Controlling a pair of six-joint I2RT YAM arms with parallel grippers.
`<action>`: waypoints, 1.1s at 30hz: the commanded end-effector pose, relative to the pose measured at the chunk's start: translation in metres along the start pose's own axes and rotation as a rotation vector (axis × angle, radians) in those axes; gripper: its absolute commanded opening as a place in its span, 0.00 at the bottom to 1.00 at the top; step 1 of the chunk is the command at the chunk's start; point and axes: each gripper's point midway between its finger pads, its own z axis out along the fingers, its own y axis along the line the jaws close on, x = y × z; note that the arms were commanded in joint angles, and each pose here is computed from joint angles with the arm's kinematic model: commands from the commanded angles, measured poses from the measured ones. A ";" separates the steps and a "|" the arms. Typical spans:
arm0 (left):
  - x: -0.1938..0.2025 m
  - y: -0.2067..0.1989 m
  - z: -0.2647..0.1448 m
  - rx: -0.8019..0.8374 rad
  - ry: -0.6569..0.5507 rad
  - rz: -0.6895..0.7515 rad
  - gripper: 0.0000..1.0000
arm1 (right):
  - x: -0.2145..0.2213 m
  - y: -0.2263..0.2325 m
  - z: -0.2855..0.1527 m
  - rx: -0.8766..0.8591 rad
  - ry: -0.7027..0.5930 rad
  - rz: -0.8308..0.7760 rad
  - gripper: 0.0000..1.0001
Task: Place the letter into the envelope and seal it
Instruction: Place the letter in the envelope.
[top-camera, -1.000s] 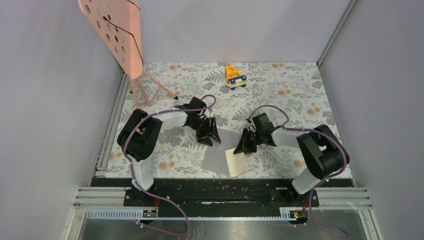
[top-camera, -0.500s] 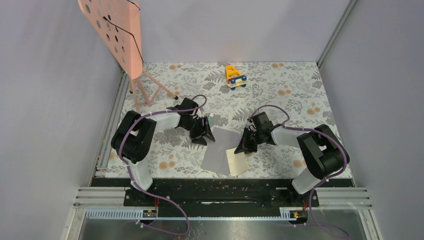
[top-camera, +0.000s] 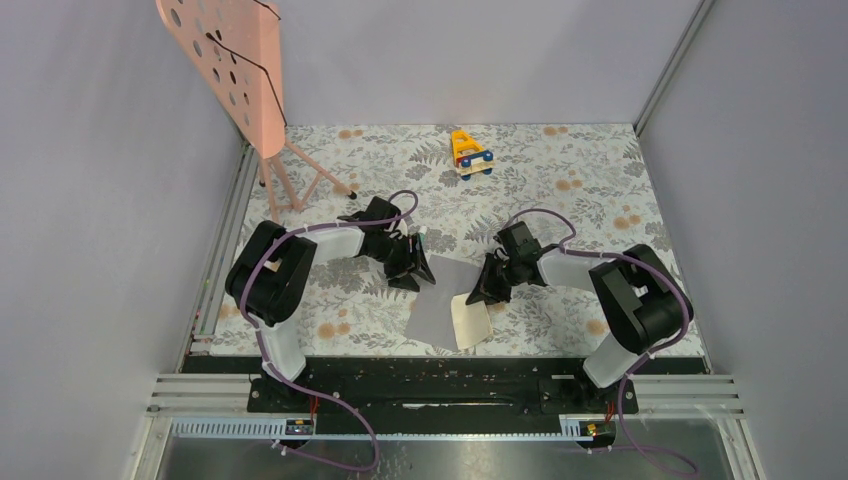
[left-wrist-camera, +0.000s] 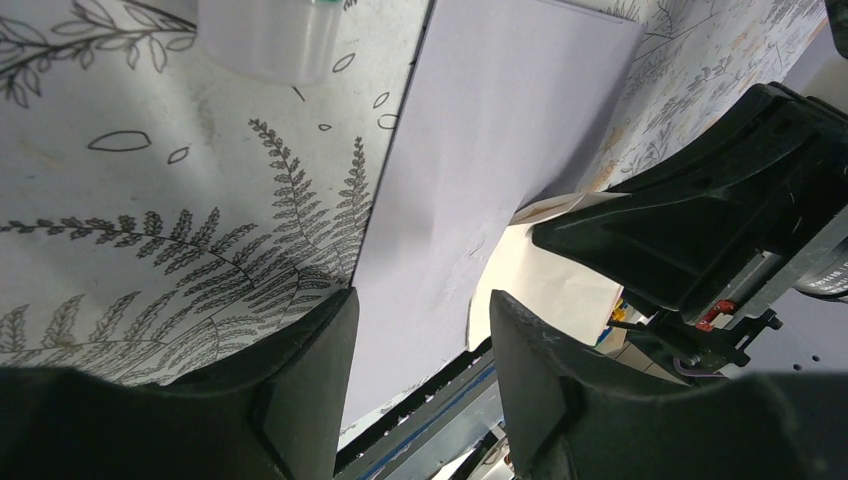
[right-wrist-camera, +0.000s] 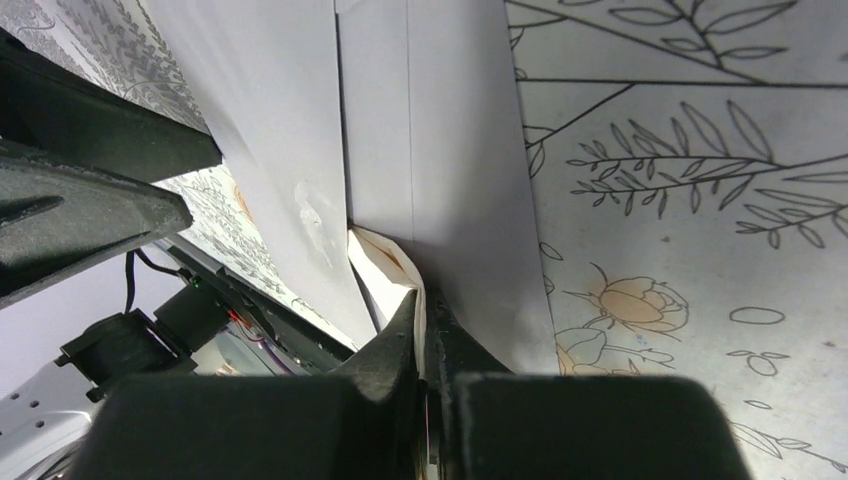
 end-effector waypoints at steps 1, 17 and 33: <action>0.000 0.004 0.008 0.000 0.004 0.011 0.53 | -0.008 0.009 0.004 -0.005 -0.030 0.009 0.00; 0.001 -0.003 0.006 0.023 0.010 0.026 0.53 | -0.038 0.033 0.003 -0.103 -0.187 0.015 0.00; 0.000 -0.009 0.004 0.040 0.011 0.040 0.53 | -0.055 0.054 0.001 -0.195 -0.271 -0.009 0.31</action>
